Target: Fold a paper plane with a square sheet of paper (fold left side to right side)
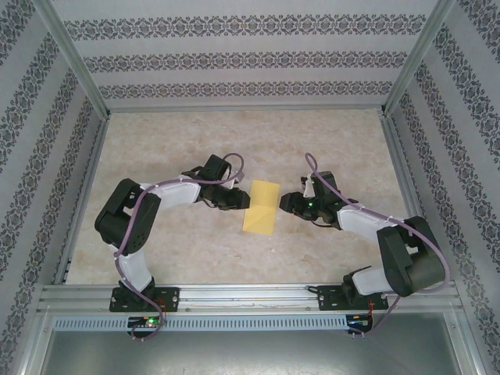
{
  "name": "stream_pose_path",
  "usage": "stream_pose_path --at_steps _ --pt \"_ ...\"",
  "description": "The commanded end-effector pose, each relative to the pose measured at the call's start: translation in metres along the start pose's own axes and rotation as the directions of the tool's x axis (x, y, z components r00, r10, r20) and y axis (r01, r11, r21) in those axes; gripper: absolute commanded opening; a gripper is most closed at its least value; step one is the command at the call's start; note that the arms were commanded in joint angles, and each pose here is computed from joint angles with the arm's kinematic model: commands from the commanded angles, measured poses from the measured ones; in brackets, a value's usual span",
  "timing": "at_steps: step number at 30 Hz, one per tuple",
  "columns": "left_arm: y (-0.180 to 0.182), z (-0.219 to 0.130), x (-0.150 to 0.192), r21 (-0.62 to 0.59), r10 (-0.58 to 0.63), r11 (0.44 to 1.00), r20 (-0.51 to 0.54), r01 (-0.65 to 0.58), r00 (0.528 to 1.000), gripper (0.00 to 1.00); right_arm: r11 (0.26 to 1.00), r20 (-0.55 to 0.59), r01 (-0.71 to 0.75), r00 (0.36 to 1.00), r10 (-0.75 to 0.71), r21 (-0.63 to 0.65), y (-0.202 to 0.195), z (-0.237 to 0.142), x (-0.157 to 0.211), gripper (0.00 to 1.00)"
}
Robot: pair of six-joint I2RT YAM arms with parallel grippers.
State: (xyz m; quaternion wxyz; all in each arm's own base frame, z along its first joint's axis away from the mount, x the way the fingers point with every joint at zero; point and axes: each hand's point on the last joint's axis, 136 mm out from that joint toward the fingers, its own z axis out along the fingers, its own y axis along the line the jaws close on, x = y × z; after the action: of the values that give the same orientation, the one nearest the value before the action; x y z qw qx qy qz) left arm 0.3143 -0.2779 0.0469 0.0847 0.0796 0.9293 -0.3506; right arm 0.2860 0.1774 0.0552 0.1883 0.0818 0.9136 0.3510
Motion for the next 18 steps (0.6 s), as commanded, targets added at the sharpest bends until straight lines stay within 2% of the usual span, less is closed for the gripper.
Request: stream_pose_path --at_steps 1,7,18 --pt "-0.002 0.006 -0.005 0.023 0.019 1.0 -0.016 -0.018 1.0 0.37 1.0 0.025 0.019 1.0 -0.018 -0.012 0.0 -0.004 -0.003 0.49" --pt "0.001 0.014 -0.006 0.029 0.014 1.0 -0.024 -0.013 1.0 0.36 1.0 0.015 0.013 1.0 -0.013 -0.012 -0.003 -0.004 0.0 0.49" --pt "-0.005 0.015 -0.012 0.065 0.026 0.998 -0.001 -0.026 1.0 0.16 1.0 0.009 0.015 1.0 -0.015 -0.016 -0.004 -0.004 0.002 0.47"
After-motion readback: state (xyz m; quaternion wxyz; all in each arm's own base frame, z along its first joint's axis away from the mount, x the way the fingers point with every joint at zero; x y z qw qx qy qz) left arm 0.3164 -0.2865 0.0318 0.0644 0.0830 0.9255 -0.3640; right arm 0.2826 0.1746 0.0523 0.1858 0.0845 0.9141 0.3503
